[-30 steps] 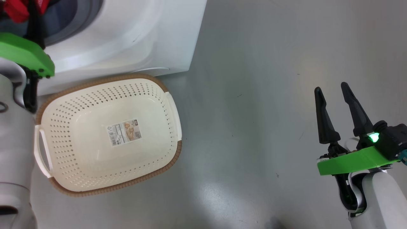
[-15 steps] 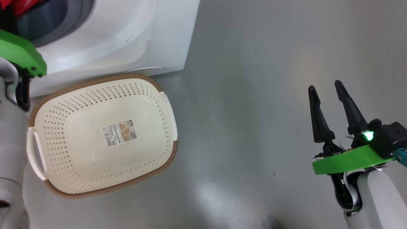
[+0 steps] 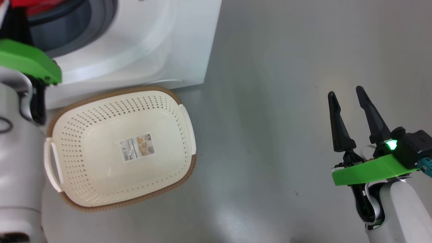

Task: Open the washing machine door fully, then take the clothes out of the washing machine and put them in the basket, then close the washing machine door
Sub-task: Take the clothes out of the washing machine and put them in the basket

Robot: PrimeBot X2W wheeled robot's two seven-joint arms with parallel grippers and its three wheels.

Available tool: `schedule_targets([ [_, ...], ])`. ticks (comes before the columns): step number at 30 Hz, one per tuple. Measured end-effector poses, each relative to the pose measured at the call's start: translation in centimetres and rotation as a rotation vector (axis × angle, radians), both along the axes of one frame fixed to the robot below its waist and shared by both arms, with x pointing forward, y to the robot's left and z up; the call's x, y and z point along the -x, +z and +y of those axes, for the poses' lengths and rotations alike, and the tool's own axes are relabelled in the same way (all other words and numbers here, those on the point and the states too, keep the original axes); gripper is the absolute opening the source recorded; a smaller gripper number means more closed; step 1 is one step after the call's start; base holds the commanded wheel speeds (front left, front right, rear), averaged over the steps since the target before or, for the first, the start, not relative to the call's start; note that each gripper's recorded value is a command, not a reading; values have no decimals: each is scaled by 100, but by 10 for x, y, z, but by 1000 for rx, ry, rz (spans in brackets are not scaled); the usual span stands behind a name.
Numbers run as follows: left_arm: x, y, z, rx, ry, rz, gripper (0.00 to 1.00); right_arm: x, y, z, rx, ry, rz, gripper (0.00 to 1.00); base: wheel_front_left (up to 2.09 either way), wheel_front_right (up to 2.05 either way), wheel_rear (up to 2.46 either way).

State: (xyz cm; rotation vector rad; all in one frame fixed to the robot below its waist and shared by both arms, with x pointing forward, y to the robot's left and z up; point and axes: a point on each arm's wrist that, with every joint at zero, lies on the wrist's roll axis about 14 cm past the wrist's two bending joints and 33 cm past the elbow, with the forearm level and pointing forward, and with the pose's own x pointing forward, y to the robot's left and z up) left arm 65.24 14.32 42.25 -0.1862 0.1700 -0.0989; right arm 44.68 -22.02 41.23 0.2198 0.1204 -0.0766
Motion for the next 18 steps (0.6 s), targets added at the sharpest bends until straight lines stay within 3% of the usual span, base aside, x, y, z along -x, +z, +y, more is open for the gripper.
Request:
schedule_targets([
  [11,42,49,7,101,49,-171,0,10,14,9,-13,22,-26,100,0,0,0],
  [18,67,88,12,112,59,-290,0,18,21,15,-20,38,-35,100,0,0,0],
])
